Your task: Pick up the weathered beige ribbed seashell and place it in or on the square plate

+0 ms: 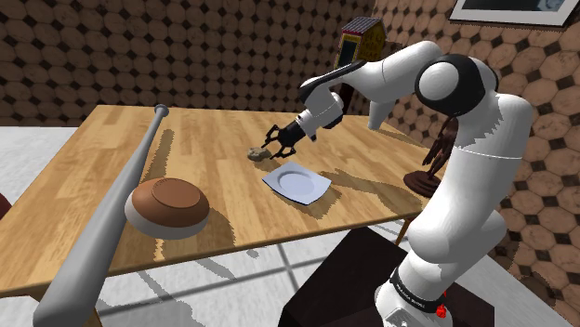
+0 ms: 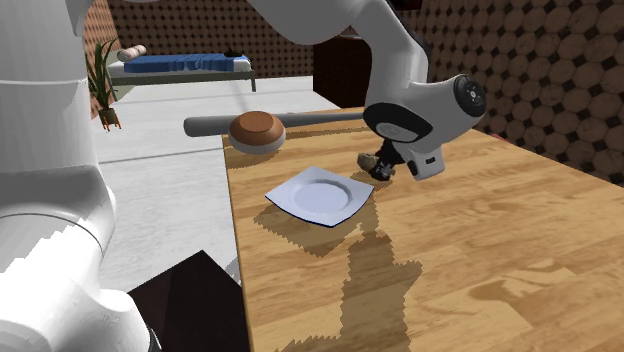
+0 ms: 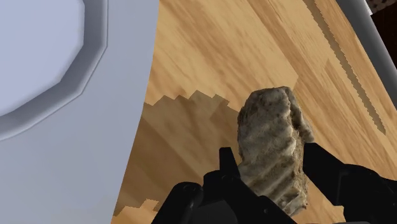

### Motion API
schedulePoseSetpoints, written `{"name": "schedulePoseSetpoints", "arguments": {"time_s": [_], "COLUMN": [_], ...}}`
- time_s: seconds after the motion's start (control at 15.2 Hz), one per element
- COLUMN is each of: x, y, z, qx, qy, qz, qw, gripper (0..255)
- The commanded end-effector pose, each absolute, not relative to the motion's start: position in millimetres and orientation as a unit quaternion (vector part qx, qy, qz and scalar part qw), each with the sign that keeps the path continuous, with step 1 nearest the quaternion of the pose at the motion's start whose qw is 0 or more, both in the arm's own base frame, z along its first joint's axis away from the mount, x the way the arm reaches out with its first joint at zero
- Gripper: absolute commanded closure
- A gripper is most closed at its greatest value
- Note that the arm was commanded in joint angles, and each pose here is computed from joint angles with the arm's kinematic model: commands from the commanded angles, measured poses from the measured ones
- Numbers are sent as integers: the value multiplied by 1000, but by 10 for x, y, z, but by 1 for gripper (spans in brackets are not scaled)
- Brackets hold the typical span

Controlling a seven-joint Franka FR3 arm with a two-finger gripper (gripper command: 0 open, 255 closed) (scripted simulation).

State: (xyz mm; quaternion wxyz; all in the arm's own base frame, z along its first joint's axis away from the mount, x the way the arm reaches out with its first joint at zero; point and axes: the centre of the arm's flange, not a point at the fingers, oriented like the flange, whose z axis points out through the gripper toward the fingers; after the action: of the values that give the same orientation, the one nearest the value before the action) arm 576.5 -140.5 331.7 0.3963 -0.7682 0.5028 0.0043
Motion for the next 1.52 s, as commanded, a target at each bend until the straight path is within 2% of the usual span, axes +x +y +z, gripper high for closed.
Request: {"name": "schedulePoseSetpoints", "arguments": {"time_s": [0.0,1.25,1.45], "x": [5745,5744,5351], "y": [-1401,-1401,-1365], "z": [3334,4288,4311], "qx": [-768,-768,-768], "qy": [503,503,503], "qz": [8,8,8], "qw": [395,395,395], "gripper": [255,255,255]}}
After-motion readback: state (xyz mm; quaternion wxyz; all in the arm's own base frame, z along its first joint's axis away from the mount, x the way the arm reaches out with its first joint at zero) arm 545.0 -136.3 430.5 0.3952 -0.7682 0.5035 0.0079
